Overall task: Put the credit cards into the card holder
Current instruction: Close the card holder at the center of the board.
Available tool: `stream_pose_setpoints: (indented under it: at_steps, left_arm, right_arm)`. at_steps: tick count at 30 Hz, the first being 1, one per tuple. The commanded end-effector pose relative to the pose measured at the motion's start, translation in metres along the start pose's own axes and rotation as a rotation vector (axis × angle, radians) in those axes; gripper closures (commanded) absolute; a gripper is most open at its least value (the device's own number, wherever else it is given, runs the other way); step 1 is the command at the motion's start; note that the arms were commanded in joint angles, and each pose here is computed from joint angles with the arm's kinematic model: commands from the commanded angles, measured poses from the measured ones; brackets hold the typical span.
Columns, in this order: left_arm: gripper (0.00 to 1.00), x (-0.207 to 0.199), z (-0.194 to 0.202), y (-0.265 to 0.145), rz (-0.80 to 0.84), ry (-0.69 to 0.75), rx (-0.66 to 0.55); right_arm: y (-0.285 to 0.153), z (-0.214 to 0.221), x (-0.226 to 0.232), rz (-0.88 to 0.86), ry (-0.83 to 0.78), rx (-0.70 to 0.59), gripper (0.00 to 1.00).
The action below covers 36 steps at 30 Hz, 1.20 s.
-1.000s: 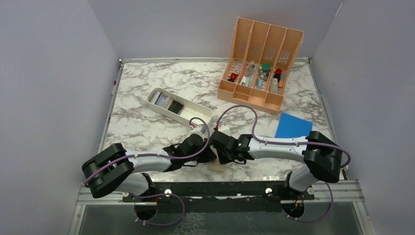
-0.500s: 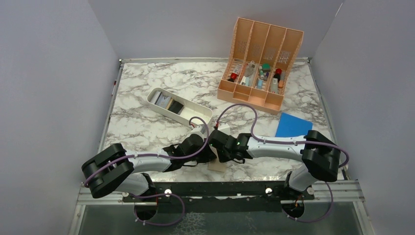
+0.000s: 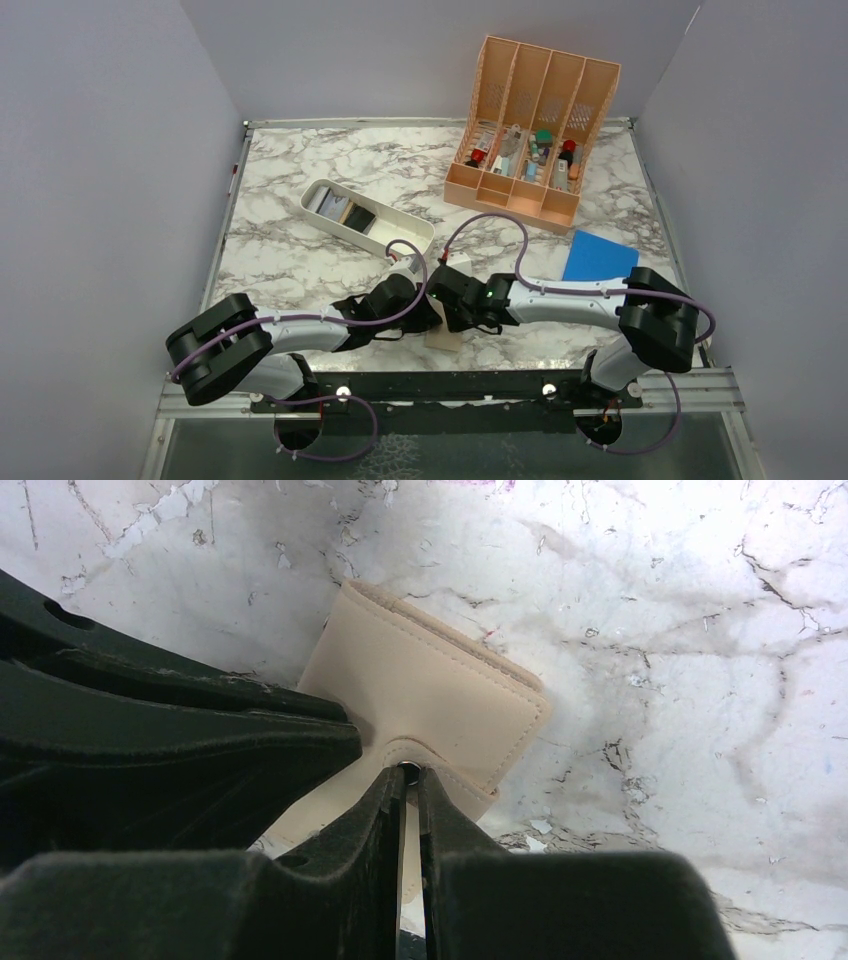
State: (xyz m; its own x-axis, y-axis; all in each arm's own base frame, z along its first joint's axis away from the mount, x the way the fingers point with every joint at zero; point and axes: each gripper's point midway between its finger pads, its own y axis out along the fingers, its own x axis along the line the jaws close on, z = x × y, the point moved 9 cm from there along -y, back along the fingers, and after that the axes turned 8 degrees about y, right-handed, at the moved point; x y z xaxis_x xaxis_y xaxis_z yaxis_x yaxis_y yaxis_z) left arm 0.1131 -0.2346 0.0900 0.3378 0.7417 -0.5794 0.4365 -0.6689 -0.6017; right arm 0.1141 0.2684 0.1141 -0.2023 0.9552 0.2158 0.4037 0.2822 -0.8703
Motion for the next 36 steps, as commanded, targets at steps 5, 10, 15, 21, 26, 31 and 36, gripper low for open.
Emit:
stream_pose_setpoints:
  at_steps: [5,10,15,21,26,31,36]
  left_arm:
    - [0.87,0.012,0.014,-0.003,-0.054,0.015,0.051]
    - [0.87,0.013,0.015,-0.004,-0.06,0.01,0.052]
    - [0.87,0.012,0.013,-0.006,-0.059,0.001,0.033]
    - [0.87,0.012,0.013,-0.006,-0.06,-0.002,0.032]
    - [0.86,0.012,0.007,-0.011,-0.068,0.0,0.006]
    - [0.86,0.015,-0.007,-0.02,-0.077,-0.001,-0.03]
    - [0.86,0.015,-0.015,-0.026,-0.072,0.004,-0.055]
  right_arm:
    - [0.006,0.015,-0.016,0.075,0.0,0.055,0.87]
    - [0.014,0.031,-0.025,0.088,0.014,0.117,0.87]
    - [0.022,0.052,-0.043,0.129,0.039,0.185,0.87]
    - [0.022,0.059,-0.052,0.204,0.017,0.243,0.87]
    - [0.011,0.049,-0.046,0.222,-0.011,0.244,0.87]
    - [-0.015,0.009,-0.014,0.097,-0.027,0.1,0.86]
    - [-0.02,-0.006,0.003,0.049,-0.024,0.061,0.86]
